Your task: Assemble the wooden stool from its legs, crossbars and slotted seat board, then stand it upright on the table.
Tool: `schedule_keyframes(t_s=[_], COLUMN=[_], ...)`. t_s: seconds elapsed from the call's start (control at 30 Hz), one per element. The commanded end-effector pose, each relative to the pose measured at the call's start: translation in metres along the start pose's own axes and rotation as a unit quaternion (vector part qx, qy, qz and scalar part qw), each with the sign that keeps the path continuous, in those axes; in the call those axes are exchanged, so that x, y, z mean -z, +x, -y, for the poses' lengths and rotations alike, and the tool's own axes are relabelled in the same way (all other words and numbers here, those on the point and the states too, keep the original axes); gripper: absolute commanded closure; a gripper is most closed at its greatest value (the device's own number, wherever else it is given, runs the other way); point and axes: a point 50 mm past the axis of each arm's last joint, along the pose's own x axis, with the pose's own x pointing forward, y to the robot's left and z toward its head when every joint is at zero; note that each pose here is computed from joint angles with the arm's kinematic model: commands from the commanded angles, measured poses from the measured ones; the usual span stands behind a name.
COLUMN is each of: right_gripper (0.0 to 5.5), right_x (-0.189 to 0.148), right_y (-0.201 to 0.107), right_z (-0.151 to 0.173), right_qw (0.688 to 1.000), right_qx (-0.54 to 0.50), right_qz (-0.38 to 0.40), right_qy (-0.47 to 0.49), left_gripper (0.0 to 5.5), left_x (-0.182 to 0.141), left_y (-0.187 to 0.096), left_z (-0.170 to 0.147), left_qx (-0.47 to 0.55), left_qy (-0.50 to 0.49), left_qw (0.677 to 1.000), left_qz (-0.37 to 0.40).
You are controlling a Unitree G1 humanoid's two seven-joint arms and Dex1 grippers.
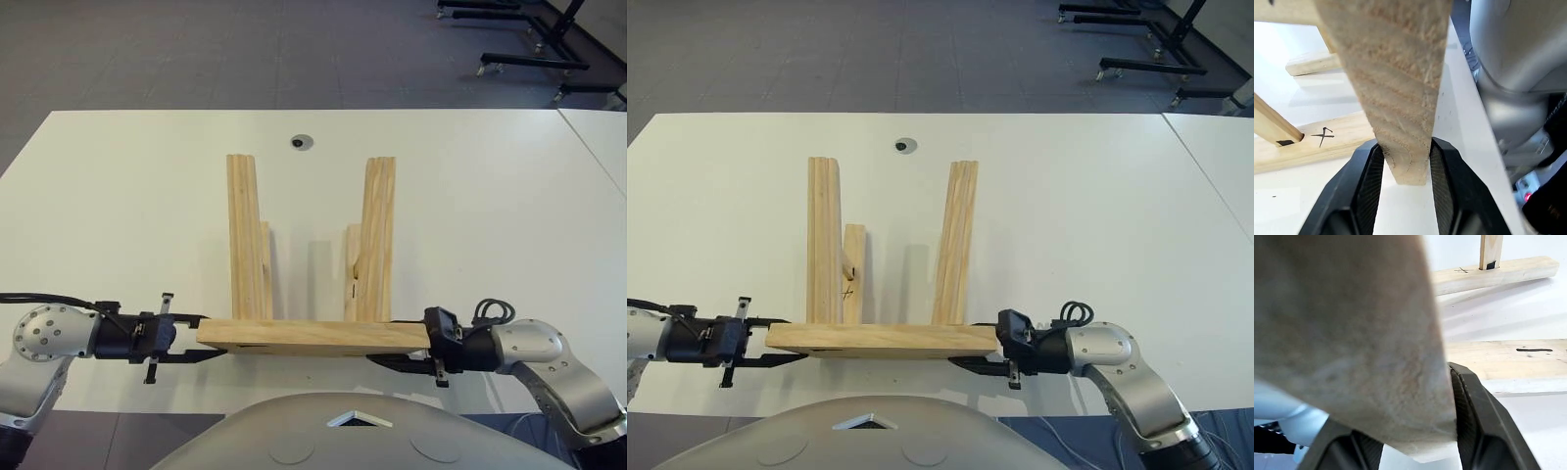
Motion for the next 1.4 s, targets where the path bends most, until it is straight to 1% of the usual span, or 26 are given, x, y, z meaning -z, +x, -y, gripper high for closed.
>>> schedule_keyframes(t_s=[0.03,0.07,0.17,0.27,0.33,0.43,0.57,0.63,0.7,0.83,0.93,1.03,1.1,1.17,1.23,1.33,1.37,1.4], right_gripper=[3.85,3.85,3.85,3.85,3.85,3.85,3.85,3.85,3.85,3.85,3.85,3.85,3.85,3.85,3.85,3.85,3.85,3.51], right_x=[-0.021,-0.024,-0.037,-0.049,-0.060,-0.074,-0.077,-0.079,-0.082,-0.088,-0.088,-0.102,-0.115,-0.125,-0.133,-0.143,-0.147,-0.149], right_y=[-0.019,-0.021,-0.024,-0.023,-0.023,-0.025,-0.027,-0.031,-0.037,-0.047,-0.055,-0.070,-0.079,-0.084,-0.087,-0.094,-0.096,-0.098], right_z=[0.010,0.009,0.003,-0.001,-0.005,-0.013,-0.013,-0.014,-0.013,-0.016,-0.017,-0.015,-0.015,-0.015,-0.013,-0.009,-0.007,-0.006], right_qw=[0.998,0.997,0.991,0.983,0.976,0.957,0.929,0.906,0.891,0.876,0.860,0.833,0.813,0.801,0.797,0.791,0.784,0.777], right_qx=[0.007,0.005,0.008,0.017,0.008,-0.059,-0.056,-0.066,-0.091,-0.134,-0.156,-0.201,-0.216,-0.216,-0.212,-0.209,-0.210,-0.211], right_qz=[0.033,0.036,0.039,0.026,0.031,0.038,0.045,0.046,0.056,0.036,0.032,0.015,-0.007,-0.025,-0.033,-0.026,-0.019,-0.014], right_qy=[0.055,0.064,0.128,0.180,0.217,0.280,0.364,0.416,0.442,0.461,0.485,0.515,0.540,0.558,0.564,0.575,0.585,0.593], left_gripper=[4.17,4.17,4.17,4.17,4.17,4.17,4.17,4.17,4.17,4.17,4.17,4.17,4.17,4.17,4.17,4.17,4.17,4.17], left_x=[-0.028,-0.028,-0.015,-0.021,-0.023,-0.026,-0.034,-0.048,-0.067,-0.085,-0.092,-0.095,-0.098,-0.101,-0.102,-0.100,-0.098,-0.096], left_y=[0.002,0.002,0.008,0.012,0.013,0.016,0.019,0.013,0.010,0.010,0.009,0.012,0.014,0.015,0.015,0.013,0.011,0.008], left_z=[0.011,0.015,0.040,0.052,0.057,0.062,0.068,0.033,0.019,0.025,0.030,0.041,0.049,0.054,0.056,0.053,0.050,0.045], left_qx=[0.040,0.046,0.070,0.077,0.078,0.080,0.083,0.092,0.111,0.140,0.155,0.159,0.155,0.143,0.129,0.102,0.090,0.073], left_qy=[-0.031,-0.039,-0.103,-0.151,-0.173,-0.209,-0.261,-0.281,-0.305,-0.362,-0.403,-0.467,-0.490,-0.504,-0.510,-0.507,-0.502,-0.491], left_qw=[0.998,0.997,0.992,0.984,0.980,0.971,0.956,0.946,0.934,0.900,0.876,0.837,0.820,0.809,0.799,0.793,0.793,0.792], left_qz=[0.048,0.040,0.034,0.058,0.061,0.083,0.110,0.130,0.151,0.200,0.214,0.238,0.253,0.269,0.292,0.322,0.334,0.356])
